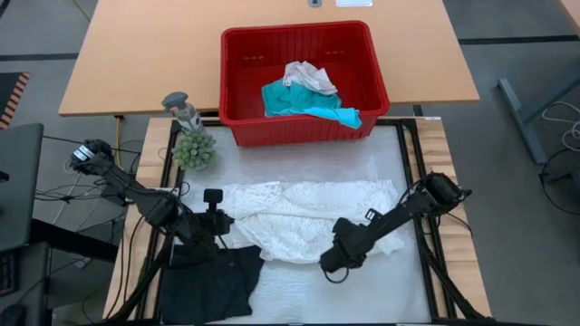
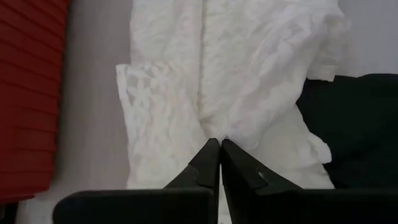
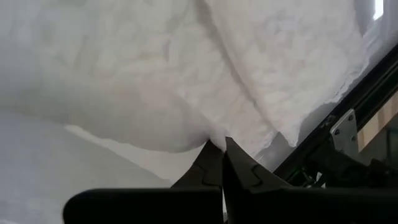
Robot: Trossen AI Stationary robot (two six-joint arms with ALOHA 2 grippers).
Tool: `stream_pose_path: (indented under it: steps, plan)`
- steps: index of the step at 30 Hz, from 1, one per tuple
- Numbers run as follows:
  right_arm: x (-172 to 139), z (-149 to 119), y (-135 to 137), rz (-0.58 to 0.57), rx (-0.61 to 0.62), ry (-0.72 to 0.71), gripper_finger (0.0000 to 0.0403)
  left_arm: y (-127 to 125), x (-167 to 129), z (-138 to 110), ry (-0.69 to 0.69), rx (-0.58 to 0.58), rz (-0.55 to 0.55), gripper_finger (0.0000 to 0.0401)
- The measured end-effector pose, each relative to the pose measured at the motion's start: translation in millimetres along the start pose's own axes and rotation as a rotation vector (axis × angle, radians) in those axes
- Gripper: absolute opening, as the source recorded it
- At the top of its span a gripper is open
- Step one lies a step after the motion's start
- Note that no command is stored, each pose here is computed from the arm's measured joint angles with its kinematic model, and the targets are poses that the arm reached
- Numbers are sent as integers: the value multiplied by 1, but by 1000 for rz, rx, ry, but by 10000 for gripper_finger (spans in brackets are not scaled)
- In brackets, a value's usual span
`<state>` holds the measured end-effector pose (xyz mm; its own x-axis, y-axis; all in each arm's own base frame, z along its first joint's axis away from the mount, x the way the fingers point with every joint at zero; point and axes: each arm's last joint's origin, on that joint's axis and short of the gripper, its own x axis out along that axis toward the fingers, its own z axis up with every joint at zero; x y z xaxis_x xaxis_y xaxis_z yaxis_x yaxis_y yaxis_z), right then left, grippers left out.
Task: Fold Laundry from Bin
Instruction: Fold the white dress
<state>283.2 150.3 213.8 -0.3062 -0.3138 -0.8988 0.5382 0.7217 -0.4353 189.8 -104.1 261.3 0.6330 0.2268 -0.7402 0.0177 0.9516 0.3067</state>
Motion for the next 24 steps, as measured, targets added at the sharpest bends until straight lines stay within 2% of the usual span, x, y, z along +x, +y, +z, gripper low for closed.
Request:
stream_pose_path:
  steps: [9, 15, 24]
  plan:
    - [4, 20, -9, 2, 172, 34, 17, 5, 13, -13, 58, -16, 3, 0]
    - [16, 29, -17, -30, 306, 90, 17, 10, 16, -12, 18, -55, 14, 0]
    - [28, 26, -38, -63, 378, 126, 17, 19, 19, -6, -18, -36, 33, 0]
